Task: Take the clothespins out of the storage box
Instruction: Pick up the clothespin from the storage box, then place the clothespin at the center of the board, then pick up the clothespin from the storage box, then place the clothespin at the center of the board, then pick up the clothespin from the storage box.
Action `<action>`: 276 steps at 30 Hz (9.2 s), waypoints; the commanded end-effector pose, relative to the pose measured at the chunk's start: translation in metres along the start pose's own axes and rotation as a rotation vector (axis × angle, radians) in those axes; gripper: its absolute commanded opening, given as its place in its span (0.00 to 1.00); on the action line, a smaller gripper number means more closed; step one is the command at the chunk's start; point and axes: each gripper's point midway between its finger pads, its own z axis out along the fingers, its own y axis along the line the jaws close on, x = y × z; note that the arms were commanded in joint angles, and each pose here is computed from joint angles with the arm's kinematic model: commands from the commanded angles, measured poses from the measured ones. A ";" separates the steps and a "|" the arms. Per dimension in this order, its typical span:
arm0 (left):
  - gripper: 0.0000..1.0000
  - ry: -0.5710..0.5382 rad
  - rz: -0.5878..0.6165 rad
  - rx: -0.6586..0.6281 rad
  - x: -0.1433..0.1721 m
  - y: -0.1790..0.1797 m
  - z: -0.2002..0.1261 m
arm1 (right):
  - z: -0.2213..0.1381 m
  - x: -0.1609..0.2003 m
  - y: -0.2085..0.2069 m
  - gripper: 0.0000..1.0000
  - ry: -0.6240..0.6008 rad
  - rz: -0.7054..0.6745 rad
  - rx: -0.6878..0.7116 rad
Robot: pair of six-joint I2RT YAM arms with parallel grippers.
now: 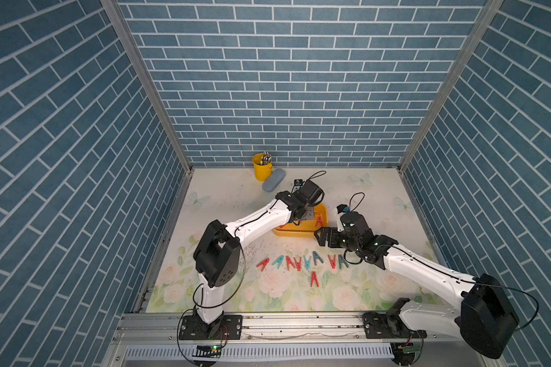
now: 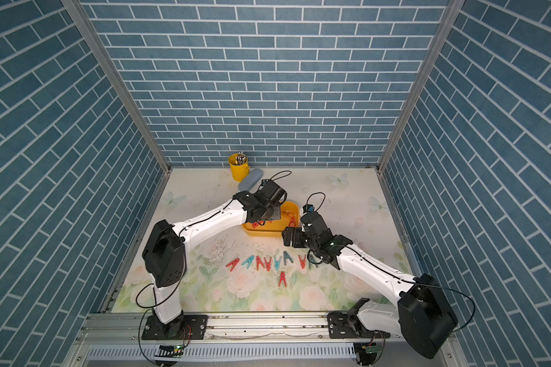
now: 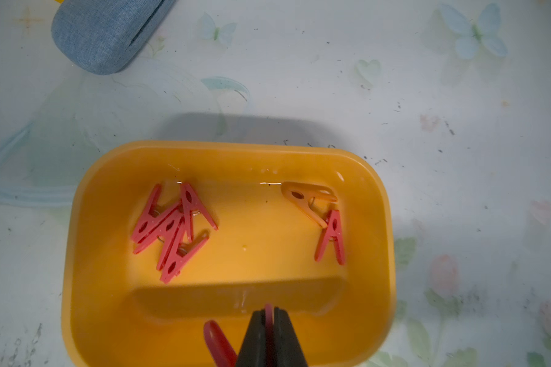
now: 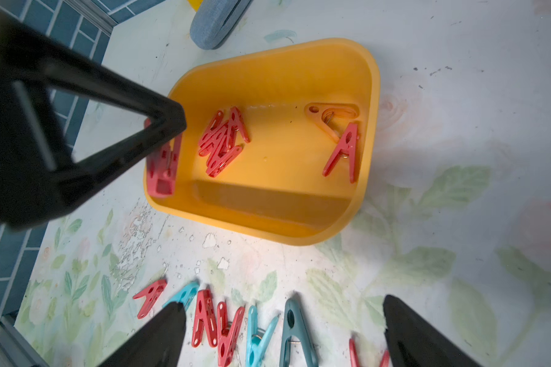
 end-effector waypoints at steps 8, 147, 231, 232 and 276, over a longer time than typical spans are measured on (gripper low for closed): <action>0.08 0.026 -0.030 0.073 0.087 -0.008 -0.039 | -0.034 0.026 0.002 0.99 -0.012 0.029 -0.120; 1.00 -0.105 -0.245 0.143 -0.015 0.159 -0.042 | 0.170 -0.054 0.044 0.01 0.201 -0.298 0.122; 0.90 -0.013 -0.005 0.202 0.013 0.064 -0.021 | -0.041 0.062 0.030 0.59 0.021 -0.144 0.172; 0.88 -0.010 0.003 0.193 0.013 0.063 -0.018 | -0.041 0.054 0.032 0.63 0.008 -0.143 0.165; 0.28 0.186 0.229 -0.085 0.017 0.087 0.127 | 0.025 -0.043 0.006 0.99 0.013 -0.126 0.134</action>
